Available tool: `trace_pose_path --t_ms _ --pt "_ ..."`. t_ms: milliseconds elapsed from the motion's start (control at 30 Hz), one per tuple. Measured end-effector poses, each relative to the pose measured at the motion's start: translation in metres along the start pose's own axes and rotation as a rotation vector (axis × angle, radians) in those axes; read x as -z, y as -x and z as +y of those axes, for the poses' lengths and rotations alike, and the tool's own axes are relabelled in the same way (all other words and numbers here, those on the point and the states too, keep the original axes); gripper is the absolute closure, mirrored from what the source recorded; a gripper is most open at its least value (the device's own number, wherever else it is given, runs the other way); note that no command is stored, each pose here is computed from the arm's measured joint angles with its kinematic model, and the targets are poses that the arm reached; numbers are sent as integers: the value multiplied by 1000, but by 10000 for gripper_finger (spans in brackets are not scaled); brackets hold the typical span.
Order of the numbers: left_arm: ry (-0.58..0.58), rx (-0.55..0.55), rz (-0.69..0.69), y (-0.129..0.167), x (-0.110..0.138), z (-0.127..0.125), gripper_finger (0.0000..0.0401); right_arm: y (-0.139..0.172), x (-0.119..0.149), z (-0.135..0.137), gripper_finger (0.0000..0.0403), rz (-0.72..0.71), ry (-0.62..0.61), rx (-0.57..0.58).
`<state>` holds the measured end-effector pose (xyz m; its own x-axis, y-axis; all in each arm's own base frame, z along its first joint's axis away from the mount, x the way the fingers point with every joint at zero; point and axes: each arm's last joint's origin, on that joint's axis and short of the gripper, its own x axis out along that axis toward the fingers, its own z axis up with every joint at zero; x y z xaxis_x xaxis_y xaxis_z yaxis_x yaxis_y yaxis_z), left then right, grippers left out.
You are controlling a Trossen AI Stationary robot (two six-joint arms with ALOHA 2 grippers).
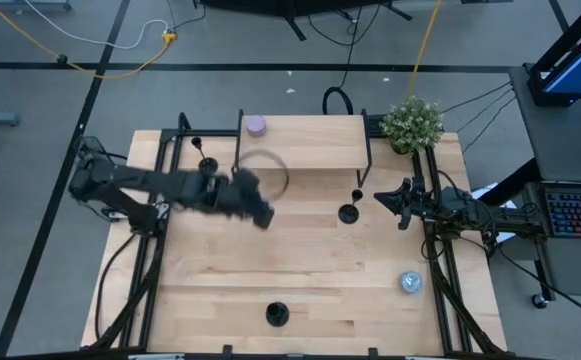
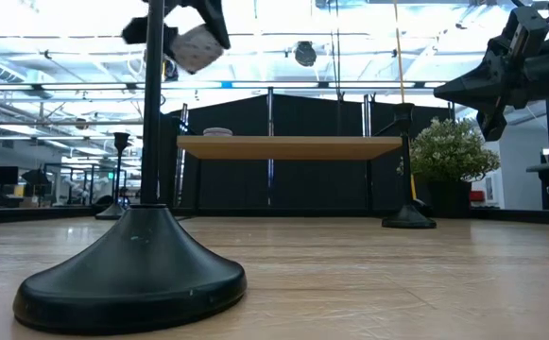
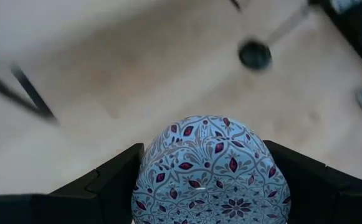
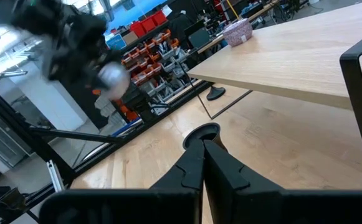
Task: Pick & Place candle stick holders
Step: Put the white patterned scented candle on the shelf
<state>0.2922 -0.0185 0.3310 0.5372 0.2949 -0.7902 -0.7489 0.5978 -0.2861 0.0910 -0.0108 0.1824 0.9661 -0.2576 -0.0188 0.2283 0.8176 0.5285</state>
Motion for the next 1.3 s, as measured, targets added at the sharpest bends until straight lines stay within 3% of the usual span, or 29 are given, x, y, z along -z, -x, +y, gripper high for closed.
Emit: trace_pose_path --t_ms 233,533,1000,1300 --pt "-79 -96 -103 -3 -61 36 104 0 0 0 403 0 0 0" --pt "-90 -201 -56 -30 -92 71 104 0 0 0 403 0 0 0" --pt "-161 -368 192 -59 -142 74 104 0 0 0 403 0 0 0" --pt "-196 -398 319 -86 -143 76 104 0 0 0 403 0 0 0"
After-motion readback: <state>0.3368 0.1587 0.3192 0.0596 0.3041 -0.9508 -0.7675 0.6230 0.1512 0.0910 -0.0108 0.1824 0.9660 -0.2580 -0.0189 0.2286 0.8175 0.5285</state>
